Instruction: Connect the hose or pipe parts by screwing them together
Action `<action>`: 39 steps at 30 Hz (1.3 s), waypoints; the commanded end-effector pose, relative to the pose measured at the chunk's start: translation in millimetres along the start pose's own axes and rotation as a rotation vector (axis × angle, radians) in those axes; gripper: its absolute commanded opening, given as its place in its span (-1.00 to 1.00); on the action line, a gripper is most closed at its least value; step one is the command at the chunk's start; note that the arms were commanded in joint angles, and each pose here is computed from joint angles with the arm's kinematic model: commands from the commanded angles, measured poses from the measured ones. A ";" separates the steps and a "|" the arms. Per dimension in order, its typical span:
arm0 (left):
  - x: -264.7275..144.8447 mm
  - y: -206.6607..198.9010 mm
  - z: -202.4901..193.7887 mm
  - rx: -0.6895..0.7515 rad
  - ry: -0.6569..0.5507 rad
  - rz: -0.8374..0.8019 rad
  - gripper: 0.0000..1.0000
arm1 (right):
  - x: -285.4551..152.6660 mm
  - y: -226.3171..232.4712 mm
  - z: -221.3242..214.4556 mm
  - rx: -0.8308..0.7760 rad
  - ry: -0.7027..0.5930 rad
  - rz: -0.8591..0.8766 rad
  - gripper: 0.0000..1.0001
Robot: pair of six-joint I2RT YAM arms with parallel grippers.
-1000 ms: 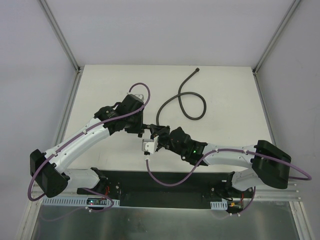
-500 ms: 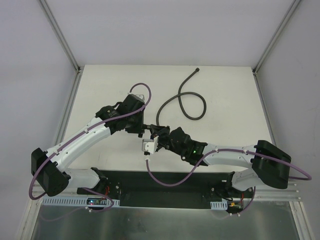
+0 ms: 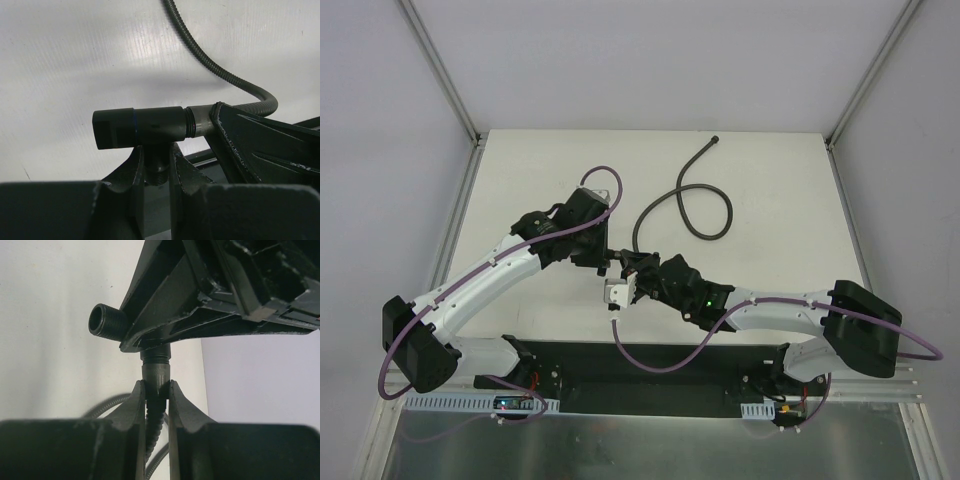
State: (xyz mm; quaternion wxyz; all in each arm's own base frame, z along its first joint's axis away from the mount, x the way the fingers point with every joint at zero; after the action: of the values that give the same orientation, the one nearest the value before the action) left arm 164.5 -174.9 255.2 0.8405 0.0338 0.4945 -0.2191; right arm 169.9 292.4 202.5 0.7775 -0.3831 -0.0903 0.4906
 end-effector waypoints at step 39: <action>-2.1 -6.6 -0.6 0.117 -0.073 -0.148 -1.00 | 18.1 -0.2 31.3 0.168 -0.077 -0.034 -0.99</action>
State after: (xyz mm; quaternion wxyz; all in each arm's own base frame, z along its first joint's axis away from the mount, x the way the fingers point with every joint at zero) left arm 164.5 -168.1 245.2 0.8387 0.0727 0.4838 -0.2391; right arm 165.1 303.1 195.6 0.7998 -0.3564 -0.0478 0.4806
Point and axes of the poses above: each gripper's point midway between its finger pads, its own x axis out along the fingers, its own y axis along the line the jaws close on, z = x × y, the point moved 10 cm from there along -x, back along the fingers, and after that the axes turned 15 degrees about x, right-handed, at the moved point
